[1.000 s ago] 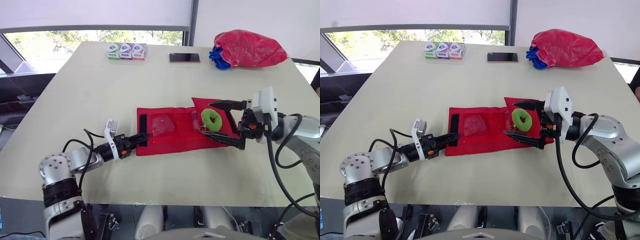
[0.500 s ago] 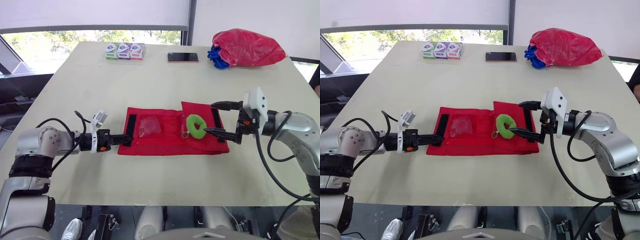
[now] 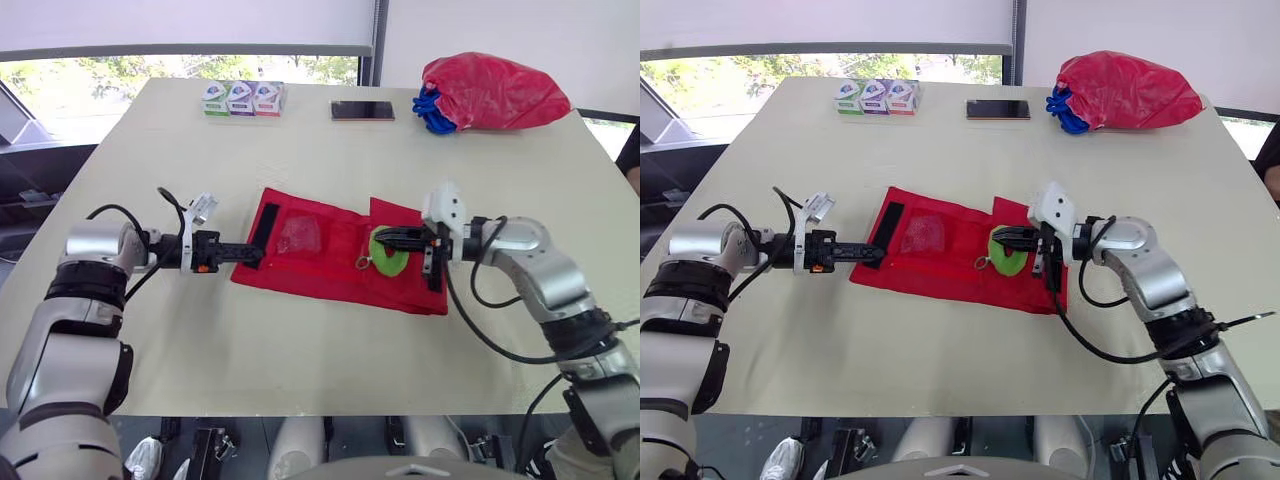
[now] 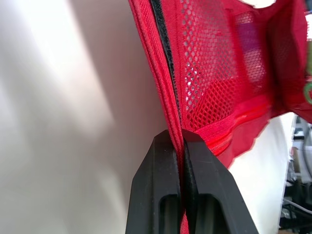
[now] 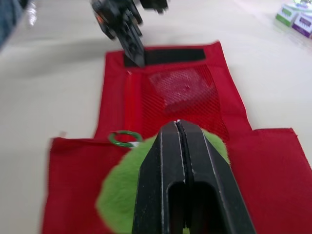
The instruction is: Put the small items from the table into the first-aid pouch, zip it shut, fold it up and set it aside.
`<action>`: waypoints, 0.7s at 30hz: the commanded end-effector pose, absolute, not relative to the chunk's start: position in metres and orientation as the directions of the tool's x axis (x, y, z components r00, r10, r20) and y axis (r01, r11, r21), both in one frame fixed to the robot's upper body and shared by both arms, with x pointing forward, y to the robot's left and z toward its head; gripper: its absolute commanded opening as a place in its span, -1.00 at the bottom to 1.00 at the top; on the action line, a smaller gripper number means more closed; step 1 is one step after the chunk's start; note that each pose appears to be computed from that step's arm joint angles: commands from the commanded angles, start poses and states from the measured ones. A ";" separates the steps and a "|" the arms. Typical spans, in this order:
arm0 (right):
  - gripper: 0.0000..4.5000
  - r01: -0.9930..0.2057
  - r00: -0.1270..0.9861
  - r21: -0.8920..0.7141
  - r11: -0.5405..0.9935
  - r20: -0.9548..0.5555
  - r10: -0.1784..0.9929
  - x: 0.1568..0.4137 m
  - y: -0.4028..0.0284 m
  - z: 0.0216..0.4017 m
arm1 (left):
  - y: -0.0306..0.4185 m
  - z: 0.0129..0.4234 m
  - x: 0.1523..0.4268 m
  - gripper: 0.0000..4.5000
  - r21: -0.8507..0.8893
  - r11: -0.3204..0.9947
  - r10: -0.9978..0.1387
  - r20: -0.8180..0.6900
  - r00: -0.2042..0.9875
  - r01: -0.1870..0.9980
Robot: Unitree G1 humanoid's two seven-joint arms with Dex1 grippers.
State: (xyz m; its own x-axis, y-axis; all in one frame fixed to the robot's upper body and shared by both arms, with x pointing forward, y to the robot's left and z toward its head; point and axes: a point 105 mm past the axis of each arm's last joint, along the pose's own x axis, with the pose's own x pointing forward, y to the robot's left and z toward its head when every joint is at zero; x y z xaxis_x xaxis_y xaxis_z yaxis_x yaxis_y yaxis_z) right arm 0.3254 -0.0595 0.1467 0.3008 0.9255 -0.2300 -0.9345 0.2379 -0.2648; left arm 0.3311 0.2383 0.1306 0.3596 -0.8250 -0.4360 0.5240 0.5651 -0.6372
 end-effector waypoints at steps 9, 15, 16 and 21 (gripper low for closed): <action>-0.99 -0.928 0.342 -0.302 0.219 -0.454 0.823 0.339 -0.066 0.086 | 0.191 0.231 0.297 -1.00 -0.633 0.128 -0.992 -0.072 0.106 0.763; -0.99 -0.926 0.353 -0.298 0.231 -0.474 0.807 0.341 -0.065 0.072 | 0.156 0.241 0.303 -1.00 -0.640 0.074 -0.997 -0.043 0.061 0.765; -0.99 -0.926 0.356 -0.296 0.235 -0.471 0.807 0.341 -0.065 0.071 | 0.149 0.241 0.305 -1.00 -0.638 0.068 -0.998 -0.043 0.053 0.767; -0.99 -0.908 0.390 -0.323 0.266 -0.425 0.817 0.343 -0.067 0.079 | 0.133 0.232 0.317 -1.00 -0.638 0.081 -0.997 -0.056 0.059 0.766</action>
State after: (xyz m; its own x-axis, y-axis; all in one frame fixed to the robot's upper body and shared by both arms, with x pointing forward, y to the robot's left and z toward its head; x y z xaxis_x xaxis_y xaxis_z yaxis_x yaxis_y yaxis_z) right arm 0.3422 -0.0516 0.1096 0.3636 0.8663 -0.3426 -0.8965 0.2254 -0.3816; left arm 0.3144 0.1345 0.2196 0.0549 -0.9955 -0.0767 0.7287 0.0924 -0.6785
